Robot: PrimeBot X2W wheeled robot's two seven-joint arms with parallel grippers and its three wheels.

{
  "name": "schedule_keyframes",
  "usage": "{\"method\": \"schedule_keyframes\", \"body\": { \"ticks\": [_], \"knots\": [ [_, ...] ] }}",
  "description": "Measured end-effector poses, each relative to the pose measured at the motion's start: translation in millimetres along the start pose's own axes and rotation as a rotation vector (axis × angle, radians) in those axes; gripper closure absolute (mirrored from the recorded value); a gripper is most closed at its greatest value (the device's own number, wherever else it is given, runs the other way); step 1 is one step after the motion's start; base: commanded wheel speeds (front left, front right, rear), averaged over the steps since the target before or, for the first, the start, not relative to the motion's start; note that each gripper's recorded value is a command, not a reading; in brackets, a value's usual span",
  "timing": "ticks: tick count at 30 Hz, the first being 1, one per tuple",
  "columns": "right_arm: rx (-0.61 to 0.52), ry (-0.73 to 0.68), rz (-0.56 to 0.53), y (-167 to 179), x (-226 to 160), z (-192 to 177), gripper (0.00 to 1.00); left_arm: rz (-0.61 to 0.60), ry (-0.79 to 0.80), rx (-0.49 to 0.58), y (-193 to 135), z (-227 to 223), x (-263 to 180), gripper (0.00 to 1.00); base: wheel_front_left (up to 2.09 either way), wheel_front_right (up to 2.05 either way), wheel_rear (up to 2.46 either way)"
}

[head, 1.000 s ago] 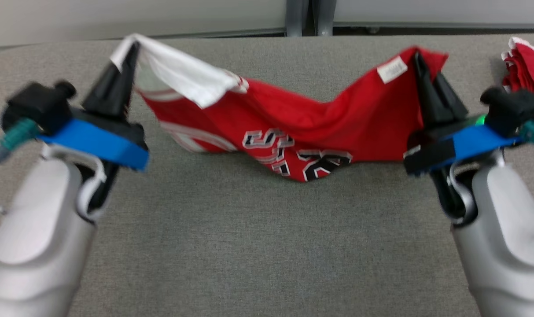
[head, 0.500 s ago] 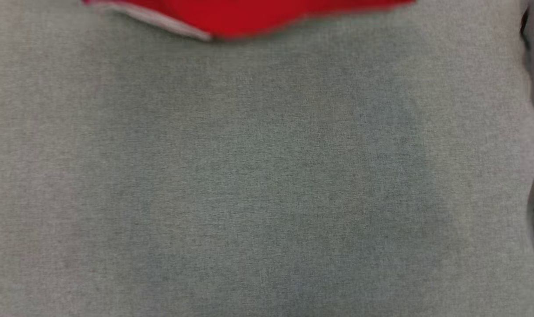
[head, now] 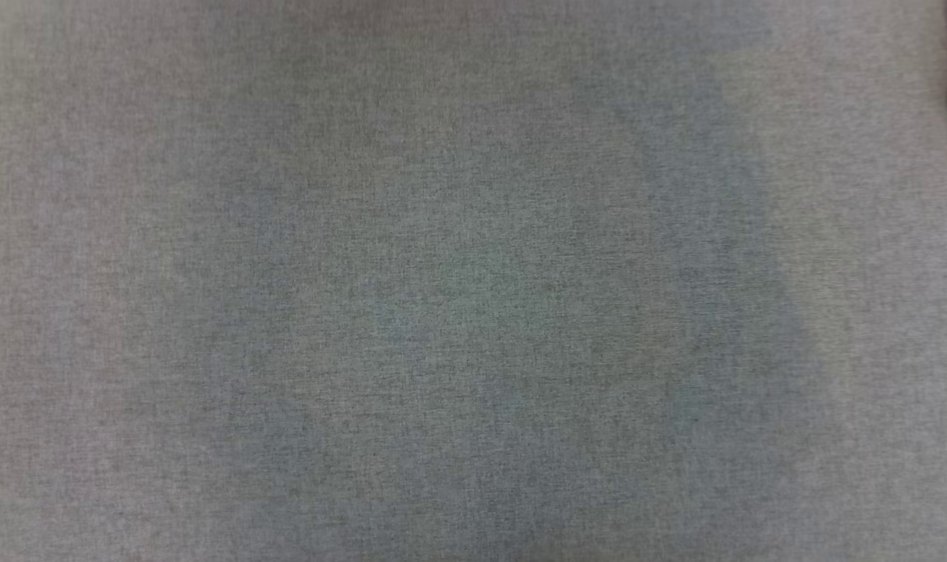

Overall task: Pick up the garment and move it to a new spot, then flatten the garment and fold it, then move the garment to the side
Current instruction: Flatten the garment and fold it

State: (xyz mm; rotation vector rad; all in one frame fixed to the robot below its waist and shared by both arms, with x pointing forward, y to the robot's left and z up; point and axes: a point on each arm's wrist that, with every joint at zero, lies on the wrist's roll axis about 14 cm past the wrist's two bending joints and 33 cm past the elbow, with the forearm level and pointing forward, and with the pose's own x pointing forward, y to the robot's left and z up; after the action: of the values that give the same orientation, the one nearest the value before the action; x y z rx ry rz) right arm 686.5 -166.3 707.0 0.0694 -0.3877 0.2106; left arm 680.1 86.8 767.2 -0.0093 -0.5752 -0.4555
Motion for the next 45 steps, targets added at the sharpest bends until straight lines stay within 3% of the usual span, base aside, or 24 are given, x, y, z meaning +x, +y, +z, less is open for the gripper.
{"method": "schedule_keyframes", "body": {
  "ticks": [6,15,23,29,38,45],
  "knots": [
    [0.036,0.167,0.050,15,-45,-95,1.00,0.029,0.174,-0.105,-3,-88,-56,1.00,0.00,0.00,0.00],
    [0.141,0.402,0.079,31,-172,-167,1.00,0.147,0.305,-0.254,-32,-125,-177,1.00,0.00,0.00,0.00],
    [0.242,0.514,0.062,46,-271,-170,1.00,0.260,0.459,-0.339,-68,-127,-291,1.00,0.00,0.00,0.00],
    [0.281,0.565,0.054,58,-330,-157,1.00,0.336,0.535,-0.404,-97,-112,-353,1.00,0.00,0.00,0.00],
    [0.293,0.650,0.038,65,-404,-136,1.00,0.427,0.602,-0.440,-121,-79,-422,1.00,0.00,0.00,0.00],
    [0.298,0.703,0.031,69,-437,-125,1.00,0.476,0.644,-0.438,-127,-64,-457,1.00,0.00,0.00,0.00]
  ]
}}
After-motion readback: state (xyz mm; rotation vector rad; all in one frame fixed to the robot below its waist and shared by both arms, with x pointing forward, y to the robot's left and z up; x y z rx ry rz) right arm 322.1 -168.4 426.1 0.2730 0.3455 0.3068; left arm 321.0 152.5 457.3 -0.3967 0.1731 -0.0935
